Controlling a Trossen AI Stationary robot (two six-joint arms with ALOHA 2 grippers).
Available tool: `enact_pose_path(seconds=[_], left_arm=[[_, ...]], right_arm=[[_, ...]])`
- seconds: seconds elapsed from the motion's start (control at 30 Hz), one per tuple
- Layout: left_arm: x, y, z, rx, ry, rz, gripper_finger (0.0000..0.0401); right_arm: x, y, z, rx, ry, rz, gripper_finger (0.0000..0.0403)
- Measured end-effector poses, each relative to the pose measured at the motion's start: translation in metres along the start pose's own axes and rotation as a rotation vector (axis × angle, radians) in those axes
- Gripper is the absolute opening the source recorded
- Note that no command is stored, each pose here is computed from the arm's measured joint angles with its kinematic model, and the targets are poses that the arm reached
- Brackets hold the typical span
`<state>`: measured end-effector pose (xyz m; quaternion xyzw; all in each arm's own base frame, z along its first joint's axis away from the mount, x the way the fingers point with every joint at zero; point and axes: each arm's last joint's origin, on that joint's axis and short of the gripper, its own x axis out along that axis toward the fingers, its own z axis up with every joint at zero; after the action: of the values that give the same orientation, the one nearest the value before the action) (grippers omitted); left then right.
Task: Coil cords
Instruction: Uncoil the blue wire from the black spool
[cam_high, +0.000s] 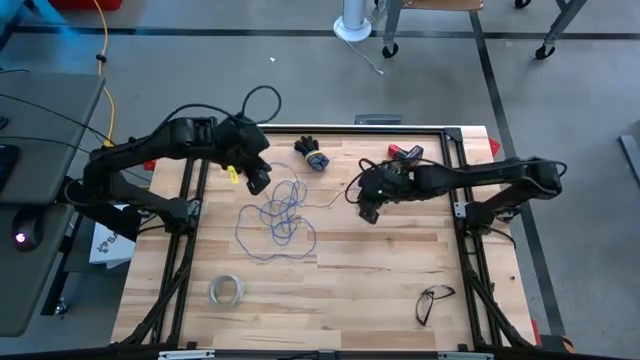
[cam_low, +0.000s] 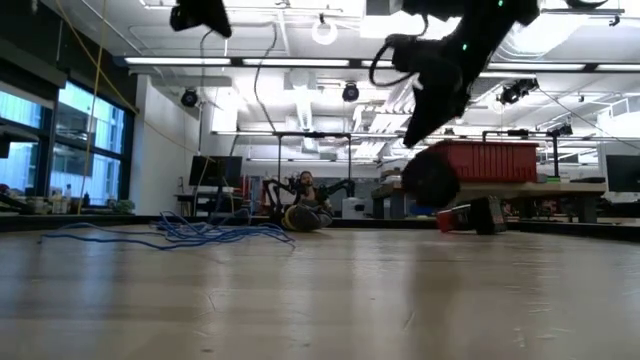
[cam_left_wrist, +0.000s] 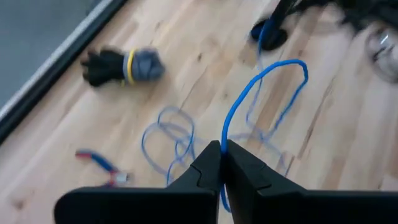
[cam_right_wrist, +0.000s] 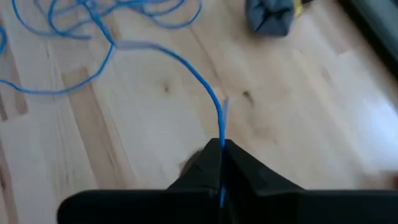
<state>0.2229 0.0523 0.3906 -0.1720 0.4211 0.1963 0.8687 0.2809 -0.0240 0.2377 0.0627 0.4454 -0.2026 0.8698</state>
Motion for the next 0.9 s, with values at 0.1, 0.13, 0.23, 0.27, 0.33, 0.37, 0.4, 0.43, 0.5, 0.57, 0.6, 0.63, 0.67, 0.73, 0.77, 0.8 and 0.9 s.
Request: enact_pose_path(seconds=[0.1,0.13,0.23,0.27,0.33,0.37,0.4,0.43,0.5,0.57,0.6,0.63,0.67,0.73,0.77,0.8,0.9], left_arm=[[0.011,0.000,-0.008,0.002,0.047,0.009,0.0031],[0.015,0.000,-0.011,-0.006,0.065,0.013,0.0039],[0.029,-0.004,-0.019,-0.031,0.096,0.005,0.0068],[0.034,-0.006,-0.023,-0.034,0.103,-0.003,0.0079],[0.046,-0.010,-0.031,-0.030,0.124,-0.015,0.0102],[0.053,-0.013,-0.035,-0.029,0.126,-0.021,0.0114],[0.059,-0.015,-0.038,-0.028,0.117,-0.031,0.0126],[0.065,-0.018,-0.039,-0.033,0.099,-0.049,0.0137],[0.073,-0.024,-0.034,-0.054,0.014,-0.123,0.0156],[0.073,-0.032,-0.018,-0.091,-0.154,-0.257,0.0170],[0.073,-0.037,-0.007,-0.114,-0.248,-0.335,0.0174],[0.073,-0.041,0.001,-0.126,-0.316,-0.406,0.0177],[0.075,-0.045,0.009,-0.121,-0.362,-0.465,0.0178],[0.083,-0.051,0.020,-0.105,-0.394,-0.539,0.0179],[0.089,-0.054,0.025,-0.100,-0.388,-0.560,0.0179],[0.094,-0.057,0.030,-0.092,-0.381,-0.577,0.0180],[0.113,-0.065,0.041,-0.032,-0.347,-0.567,0.0180]], right_arm=[[-0.018,-0.005,0.002,-0.004,-0.004,-0.016,0.0001],[-0.023,-0.007,0.003,-0.004,-0.003,-0.017,0.0001],[-0.041,-0.012,0.002,-0.004,-0.002,-0.011,0.0001],[-0.047,-0.013,0.002,-0.002,-0.004,-0.002,0.0001],[-0.062,-0.014,0.003,-0.001,-0.013,0.026,0.0001],[-0.068,-0.015,0.002,0.001,-0.014,0.033,0.0001],[-0.076,-0.015,0.002,0.007,-0.019,0.049,0.0001],[-0.082,-0.016,0.002,0.012,-0.023,0.060,0.0001],[-0.094,-0.016,0.002,0.023,-0.047,0.084,0.0000],[-0.103,-0.014,0.004,0.039,-0.076,0.103,0.0000],[-0.106,-0.013,0.004,0.037,-0.084,0.110,0.0000],[-0.108,-0.013,0.005,0.034,-0.089,0.115,0.0000],[-0.109,-0.012,0.005,0.032,-0.090,0.117,0.0000],[-0.112,-0.011,0.007,0.027,-0.094,0.122,0.0000],[-0.113,-0.011,0.008,0.027,-0.102,0.126,0.0000],[-0.114,-0.010,0.009,0.027,-0.112,0.131,0.0000],[-0.115,-0.006,0.010,0.023,-0.136,0.149,0.0000]])
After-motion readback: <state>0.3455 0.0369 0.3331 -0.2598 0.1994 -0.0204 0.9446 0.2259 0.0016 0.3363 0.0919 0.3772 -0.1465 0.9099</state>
